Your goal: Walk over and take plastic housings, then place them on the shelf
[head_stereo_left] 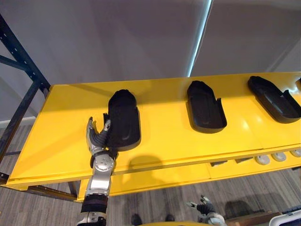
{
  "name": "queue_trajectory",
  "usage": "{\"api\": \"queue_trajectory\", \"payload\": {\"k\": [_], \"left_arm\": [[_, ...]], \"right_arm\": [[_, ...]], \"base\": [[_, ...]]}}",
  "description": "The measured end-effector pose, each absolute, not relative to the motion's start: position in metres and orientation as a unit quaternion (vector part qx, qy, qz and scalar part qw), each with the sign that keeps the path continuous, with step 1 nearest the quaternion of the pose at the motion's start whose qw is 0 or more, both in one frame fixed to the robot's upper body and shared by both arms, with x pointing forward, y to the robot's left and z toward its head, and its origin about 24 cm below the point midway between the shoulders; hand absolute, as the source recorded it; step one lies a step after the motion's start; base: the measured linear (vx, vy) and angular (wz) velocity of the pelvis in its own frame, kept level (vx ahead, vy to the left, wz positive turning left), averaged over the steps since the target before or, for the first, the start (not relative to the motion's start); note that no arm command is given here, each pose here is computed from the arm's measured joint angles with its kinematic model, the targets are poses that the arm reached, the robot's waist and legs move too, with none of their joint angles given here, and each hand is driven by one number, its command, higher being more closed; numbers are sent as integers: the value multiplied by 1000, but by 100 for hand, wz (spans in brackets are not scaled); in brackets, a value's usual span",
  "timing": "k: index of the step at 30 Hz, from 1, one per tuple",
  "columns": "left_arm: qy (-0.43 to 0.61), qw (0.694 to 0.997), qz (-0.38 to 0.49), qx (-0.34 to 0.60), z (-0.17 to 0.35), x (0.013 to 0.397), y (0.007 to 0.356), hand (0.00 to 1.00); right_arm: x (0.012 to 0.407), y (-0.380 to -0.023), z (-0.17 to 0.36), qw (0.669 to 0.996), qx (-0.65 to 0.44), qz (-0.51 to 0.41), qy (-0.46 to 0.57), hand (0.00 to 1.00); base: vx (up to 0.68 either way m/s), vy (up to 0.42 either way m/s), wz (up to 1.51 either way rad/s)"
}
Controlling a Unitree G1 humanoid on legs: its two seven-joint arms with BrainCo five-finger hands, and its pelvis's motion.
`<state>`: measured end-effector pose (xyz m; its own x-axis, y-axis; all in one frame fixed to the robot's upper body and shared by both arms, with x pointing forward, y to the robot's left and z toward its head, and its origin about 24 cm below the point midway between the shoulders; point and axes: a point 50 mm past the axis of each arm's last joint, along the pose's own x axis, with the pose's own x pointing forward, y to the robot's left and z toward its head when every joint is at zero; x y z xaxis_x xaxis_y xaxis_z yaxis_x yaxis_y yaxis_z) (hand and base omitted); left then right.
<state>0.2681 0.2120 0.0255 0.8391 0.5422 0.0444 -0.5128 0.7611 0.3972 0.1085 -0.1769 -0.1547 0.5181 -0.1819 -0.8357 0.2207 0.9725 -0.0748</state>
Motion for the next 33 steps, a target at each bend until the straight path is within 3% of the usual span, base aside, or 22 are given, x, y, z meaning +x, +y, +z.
{"api": "queue_trajectory", "payload": {"k": [11, 12, 21, 33], "left_arm": [[-70, 937, 277, 202, 69, 270, 194, 0], [-90, 937, 267, 205, 74, 266, 189, 100], [-158, 954, 177, 182, 84, 212, 153, 100], [-70, 977, 92, 177, 42, 185, 138, 100]], "right_arm": [[109, -176, -155, 872, 20, -114, 476, 0], [109, -176, -155, 872, 20, -114, 476, 0], [102, -180, -157, 867, 31, -128, 480, 0], [101, -178, -155, 871, 31, -127, 473, 0]], "base": [[0, 0, 1], [0, 0, 5], [-4, 0, 2], [-16, 7, 3]]}}
